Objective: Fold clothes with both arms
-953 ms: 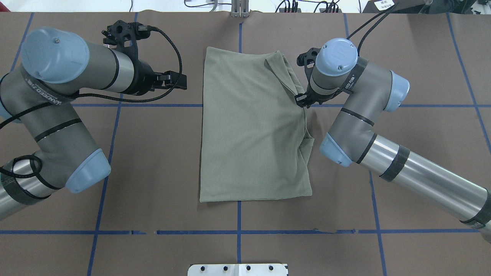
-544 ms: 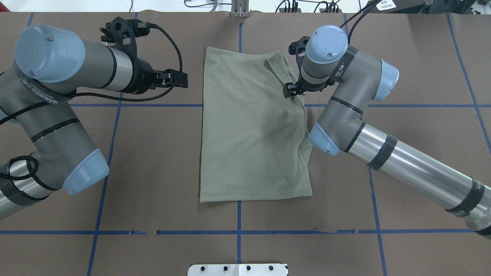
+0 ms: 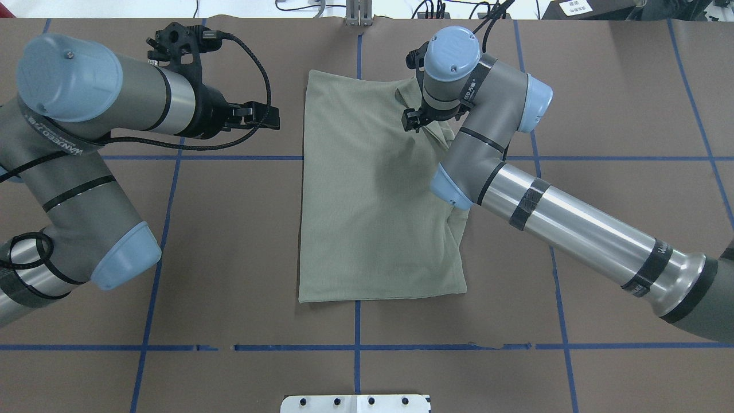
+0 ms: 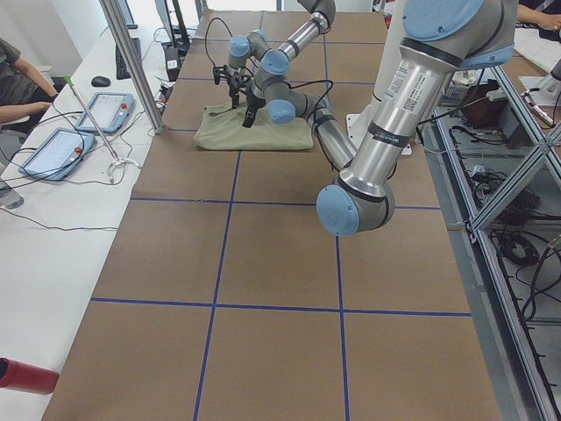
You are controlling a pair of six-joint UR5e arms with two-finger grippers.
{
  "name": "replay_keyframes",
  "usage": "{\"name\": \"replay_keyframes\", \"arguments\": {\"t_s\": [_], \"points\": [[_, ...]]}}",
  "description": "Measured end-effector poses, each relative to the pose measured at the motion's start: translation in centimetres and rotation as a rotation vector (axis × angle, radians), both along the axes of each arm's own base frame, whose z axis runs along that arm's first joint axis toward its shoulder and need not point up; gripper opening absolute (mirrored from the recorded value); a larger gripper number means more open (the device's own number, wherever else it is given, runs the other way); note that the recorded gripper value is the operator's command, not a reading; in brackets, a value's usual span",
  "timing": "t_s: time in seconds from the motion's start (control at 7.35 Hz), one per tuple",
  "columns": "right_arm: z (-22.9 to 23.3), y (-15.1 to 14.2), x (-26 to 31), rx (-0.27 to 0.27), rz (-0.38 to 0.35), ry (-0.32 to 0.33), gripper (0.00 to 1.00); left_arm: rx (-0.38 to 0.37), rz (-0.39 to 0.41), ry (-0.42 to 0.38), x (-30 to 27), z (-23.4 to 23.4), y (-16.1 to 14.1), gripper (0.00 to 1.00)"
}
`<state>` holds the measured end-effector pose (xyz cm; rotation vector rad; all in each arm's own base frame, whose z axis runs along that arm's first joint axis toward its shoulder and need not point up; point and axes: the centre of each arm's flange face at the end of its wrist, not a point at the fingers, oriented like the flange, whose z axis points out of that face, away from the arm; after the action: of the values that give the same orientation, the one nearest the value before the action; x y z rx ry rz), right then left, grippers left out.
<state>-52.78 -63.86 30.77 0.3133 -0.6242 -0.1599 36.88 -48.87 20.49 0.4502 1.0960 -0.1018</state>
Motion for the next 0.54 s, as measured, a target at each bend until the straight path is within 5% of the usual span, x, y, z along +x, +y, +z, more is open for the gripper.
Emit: {"name": "replay_keyframes", "arguments": {"t_s": [0.54], "points": [[2.0,-0.3,0.2,-0.019,-0.046,0.055,1.0,0.007,0.001,0.009,-0.3,-0.5,0.2,1.0]]}}
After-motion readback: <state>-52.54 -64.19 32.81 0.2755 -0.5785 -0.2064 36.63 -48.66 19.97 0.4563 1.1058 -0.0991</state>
